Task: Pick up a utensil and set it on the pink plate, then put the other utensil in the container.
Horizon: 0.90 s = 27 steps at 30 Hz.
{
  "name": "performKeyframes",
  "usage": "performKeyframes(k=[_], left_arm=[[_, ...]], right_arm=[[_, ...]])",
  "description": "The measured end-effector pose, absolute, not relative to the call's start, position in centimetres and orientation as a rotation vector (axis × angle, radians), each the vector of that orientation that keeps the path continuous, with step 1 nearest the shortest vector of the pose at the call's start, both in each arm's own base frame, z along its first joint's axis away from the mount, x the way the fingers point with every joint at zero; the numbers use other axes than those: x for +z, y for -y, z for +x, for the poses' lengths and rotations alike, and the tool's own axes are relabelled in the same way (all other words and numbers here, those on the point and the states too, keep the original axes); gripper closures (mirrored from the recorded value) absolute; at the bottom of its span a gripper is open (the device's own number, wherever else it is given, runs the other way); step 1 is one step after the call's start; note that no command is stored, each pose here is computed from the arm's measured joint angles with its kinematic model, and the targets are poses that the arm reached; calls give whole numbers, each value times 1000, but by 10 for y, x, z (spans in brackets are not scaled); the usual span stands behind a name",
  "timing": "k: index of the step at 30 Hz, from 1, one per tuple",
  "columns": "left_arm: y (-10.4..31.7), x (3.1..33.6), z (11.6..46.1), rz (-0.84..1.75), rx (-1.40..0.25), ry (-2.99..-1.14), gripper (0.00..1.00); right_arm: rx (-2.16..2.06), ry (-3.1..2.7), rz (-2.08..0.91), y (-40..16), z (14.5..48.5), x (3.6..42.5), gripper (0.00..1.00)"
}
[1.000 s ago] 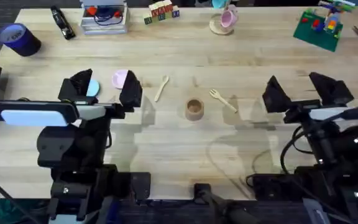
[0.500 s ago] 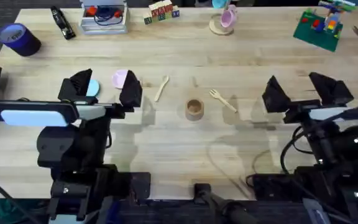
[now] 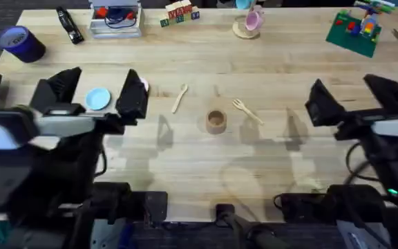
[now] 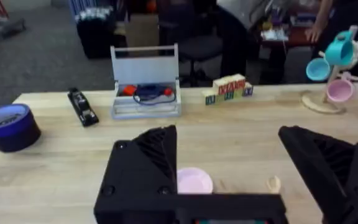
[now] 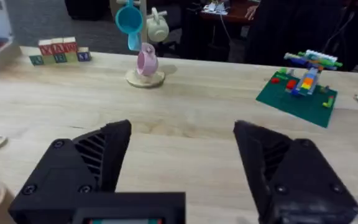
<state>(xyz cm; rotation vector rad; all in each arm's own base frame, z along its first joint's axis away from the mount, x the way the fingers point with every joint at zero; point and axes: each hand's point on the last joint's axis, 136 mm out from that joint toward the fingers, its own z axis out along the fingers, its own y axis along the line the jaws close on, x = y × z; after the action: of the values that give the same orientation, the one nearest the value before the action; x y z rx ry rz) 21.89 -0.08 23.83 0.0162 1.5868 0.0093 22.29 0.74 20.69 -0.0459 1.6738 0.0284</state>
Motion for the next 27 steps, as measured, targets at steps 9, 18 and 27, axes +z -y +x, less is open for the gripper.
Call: performKeyframes(k=[9,18,27], left_arm=[[1,289,167,20,11,-1717,6],[1,321,137,22,9,-1998,7],[3,337,152,32,-8,-2280,7]], right_arm=[[32,-1768,-45,-8,198,257,6],[40,-1994,-41,-8,199,278,6],[47,-2181,-37,-8,202,303,6]])
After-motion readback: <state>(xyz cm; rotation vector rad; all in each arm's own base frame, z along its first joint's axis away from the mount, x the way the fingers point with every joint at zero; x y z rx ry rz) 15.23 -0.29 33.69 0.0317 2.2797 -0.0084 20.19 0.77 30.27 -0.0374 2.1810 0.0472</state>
